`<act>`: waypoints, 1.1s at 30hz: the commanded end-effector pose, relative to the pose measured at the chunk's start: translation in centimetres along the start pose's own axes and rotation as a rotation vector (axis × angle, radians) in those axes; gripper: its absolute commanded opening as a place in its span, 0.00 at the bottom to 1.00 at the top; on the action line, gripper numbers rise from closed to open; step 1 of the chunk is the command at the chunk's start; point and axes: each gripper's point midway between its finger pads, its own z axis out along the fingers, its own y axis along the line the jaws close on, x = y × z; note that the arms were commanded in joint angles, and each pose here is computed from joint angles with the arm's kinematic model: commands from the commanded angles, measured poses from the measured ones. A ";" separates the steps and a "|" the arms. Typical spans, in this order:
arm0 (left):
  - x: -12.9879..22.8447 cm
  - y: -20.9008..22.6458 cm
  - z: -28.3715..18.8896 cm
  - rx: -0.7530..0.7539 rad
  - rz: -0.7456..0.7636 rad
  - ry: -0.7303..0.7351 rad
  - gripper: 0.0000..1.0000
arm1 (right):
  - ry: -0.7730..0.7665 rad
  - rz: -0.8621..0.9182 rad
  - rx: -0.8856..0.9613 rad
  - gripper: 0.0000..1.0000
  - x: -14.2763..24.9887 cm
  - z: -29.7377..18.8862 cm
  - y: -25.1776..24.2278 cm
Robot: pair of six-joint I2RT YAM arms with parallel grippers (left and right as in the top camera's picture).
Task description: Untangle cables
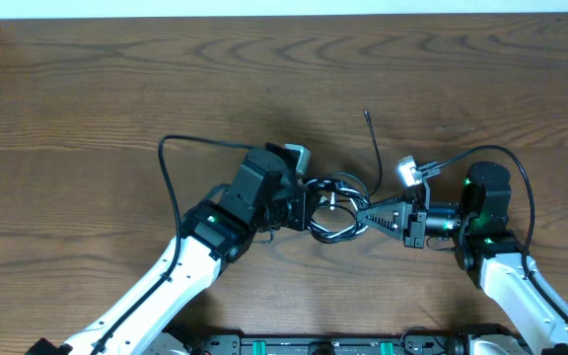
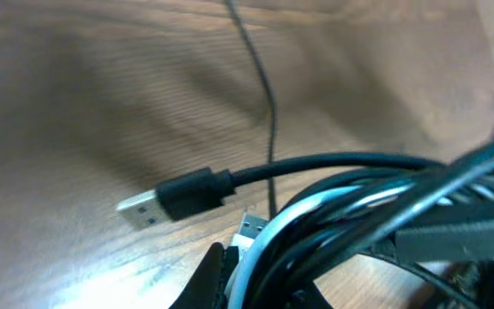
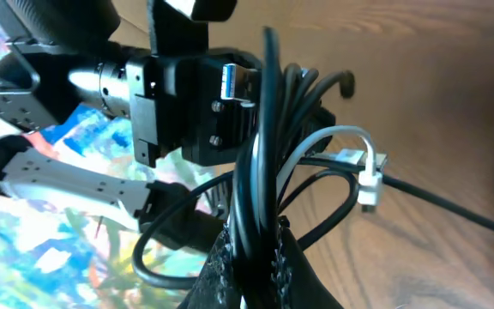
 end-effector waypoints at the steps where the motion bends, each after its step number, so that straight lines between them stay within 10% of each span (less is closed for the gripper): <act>1: -5.2 9.1 -3.3 -0.432 -0.308 -0.324 0.08 | 0.063 -0.063 -0.165 0.01 1.2 -0.4 3.0; 16: -3.8 10.9 -3.5 -0.514 -0.442 -0.320 0.08 | 0.021 -0.055 -0.064 0.02 0.4 -0.2 1.3; 25: -3.7 3.2 -0.7 -0.120 0.103 -0.118 0.08 | -0.035 -0.039 0.073 0.25 -0.6 -0.3 -1.1; 33: -3.3 2.8 -0.6 -0.102 0.238 -0.095 0.08 | -0.032 -0.060 0.054 0.37 -0.7 -0.2 -0.7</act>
